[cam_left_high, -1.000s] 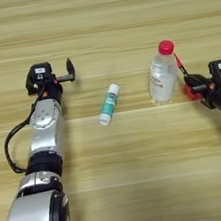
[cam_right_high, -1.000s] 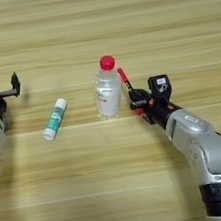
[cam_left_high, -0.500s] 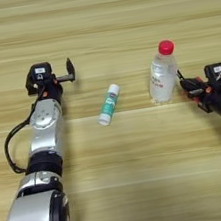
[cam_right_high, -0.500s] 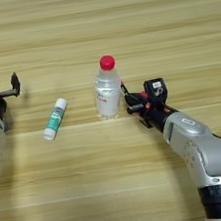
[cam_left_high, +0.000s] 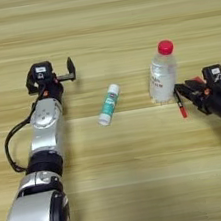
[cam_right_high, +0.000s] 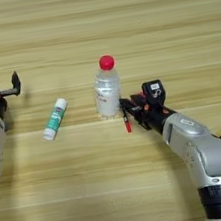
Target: Move the objects on the table
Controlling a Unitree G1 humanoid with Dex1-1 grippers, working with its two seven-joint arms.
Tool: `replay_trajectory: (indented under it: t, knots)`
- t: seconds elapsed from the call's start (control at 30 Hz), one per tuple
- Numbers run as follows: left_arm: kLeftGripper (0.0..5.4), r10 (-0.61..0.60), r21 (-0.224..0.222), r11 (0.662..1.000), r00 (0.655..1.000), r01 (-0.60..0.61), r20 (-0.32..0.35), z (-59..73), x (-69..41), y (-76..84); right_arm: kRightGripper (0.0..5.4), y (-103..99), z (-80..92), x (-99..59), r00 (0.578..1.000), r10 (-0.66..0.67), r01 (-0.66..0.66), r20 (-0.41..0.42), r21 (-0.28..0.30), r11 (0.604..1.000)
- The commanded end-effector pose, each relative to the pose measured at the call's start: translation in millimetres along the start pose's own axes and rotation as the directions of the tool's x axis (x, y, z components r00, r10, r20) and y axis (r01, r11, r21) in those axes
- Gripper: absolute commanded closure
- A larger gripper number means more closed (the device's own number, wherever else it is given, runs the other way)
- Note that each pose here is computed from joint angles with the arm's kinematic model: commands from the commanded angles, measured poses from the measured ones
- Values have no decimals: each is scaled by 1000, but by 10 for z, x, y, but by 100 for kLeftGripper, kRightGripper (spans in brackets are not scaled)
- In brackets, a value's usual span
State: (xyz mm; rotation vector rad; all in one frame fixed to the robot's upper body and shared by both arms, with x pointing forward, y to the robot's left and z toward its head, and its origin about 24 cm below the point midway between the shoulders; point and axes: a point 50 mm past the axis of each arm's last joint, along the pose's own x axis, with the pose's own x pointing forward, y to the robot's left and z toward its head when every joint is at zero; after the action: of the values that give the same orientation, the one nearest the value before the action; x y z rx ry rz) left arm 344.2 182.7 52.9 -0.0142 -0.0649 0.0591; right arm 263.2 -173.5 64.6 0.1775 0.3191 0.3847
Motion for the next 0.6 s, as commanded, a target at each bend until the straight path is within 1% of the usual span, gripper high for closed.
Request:
replay_trajectory:
  t: [0.03, 0.23, 0.27, 0.6]
  knots:
    - [0, -5, 0, 1000, 1000, 5, 24, 62, 33, -32, 287, -26, 2, -8, 1000, -3, 3, -12, -6, 1000]
    - [0, -5, 0, 1000, 1000, 5, 24, 62, 33, -31, 225, -45, 31, -16, 1000, -12, 12, 1, -15, 1000]
    - [0, -5, 0, 1000, 1000, 5, 24, 62, 33, -31, 201, -47, 36, -18, 1000, -12, 12, 2, -16, 1000]
    - [0, -5, 0, 1000, 1000, 5, 24, 62, 34, -37, 109, -134, 133, -46, 998, -54, 55, 43, -39, 998]
